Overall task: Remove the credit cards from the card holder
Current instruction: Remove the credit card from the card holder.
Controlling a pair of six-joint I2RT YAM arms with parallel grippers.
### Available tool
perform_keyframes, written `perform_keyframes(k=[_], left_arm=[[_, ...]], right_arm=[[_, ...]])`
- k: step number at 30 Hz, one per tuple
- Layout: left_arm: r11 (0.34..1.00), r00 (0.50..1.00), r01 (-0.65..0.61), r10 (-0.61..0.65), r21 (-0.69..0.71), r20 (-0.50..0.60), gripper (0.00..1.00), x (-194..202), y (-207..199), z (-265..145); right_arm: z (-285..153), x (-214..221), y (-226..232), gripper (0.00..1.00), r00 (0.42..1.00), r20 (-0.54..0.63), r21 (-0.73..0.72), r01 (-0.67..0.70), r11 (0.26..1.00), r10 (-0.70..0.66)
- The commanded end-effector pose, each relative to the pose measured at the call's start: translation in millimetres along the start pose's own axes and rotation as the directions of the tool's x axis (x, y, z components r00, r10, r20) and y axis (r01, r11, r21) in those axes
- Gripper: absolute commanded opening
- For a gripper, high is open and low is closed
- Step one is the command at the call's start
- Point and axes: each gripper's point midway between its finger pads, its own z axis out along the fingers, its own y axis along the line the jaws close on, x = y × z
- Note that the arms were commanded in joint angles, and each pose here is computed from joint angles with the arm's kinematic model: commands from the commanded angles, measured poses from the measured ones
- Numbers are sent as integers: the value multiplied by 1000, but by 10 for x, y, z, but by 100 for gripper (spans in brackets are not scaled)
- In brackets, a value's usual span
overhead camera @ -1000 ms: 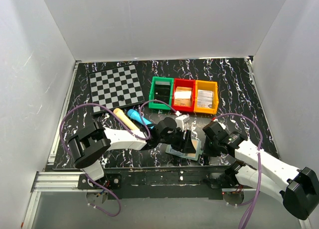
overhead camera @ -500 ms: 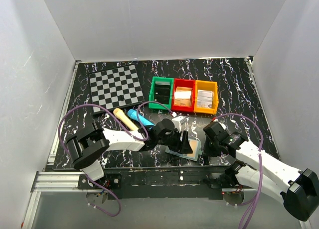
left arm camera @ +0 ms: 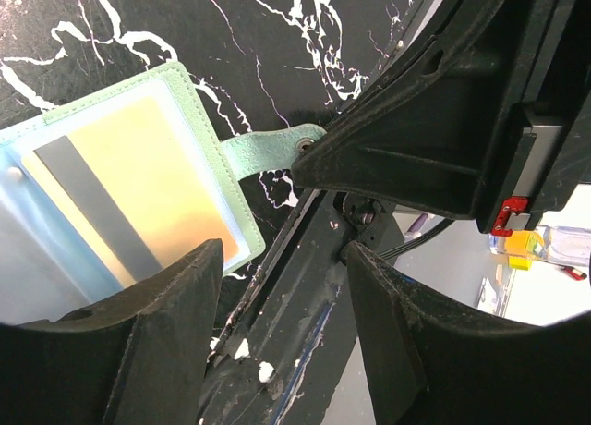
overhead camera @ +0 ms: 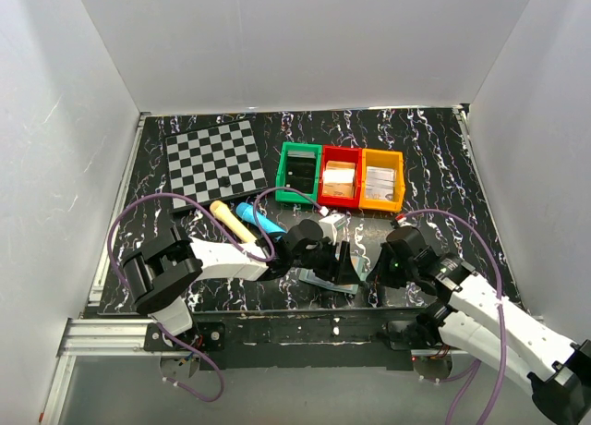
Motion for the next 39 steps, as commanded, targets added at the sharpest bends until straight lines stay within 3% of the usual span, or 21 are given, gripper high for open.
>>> perform_keyframes(k=[1, 5, 13, 19, 29, 39], left_arm=[[999, 997, -31, 29, 41, 65, 56, -220, -216, -64], [999, 997, -38, 37, 28, 65, 56, -230, -187, -36], [999, 994, -34, 36, -18, 105, 59, -303, -128, -71], [999, 993, -28, 31, -29, 113, 59, -302, -104, -90], [998, 987, 6, 5, -68, 161, 60, -303, -12, -230], [977, 989, 74, -47, -198, 139, 60, -163, 332, -295]], right_arm=[[-61, -63, 81, 1, 1000, 7, -14, 22, 1000, -22], [-83, -71, 117, 1, 1000, 23, -46, 20, 999, -19], [-434, -307, 450, 1, 982, 189, -252, 70, 965, -22], [-337, -205, 326, 1, 991, 119, -177, 78, 981, -57], [-537, -228, 814, 1, 984, 149, -425, 149, 893, -94], [-583, -277, 854, 1, 978, 155, -410, 191, 892, -138]])
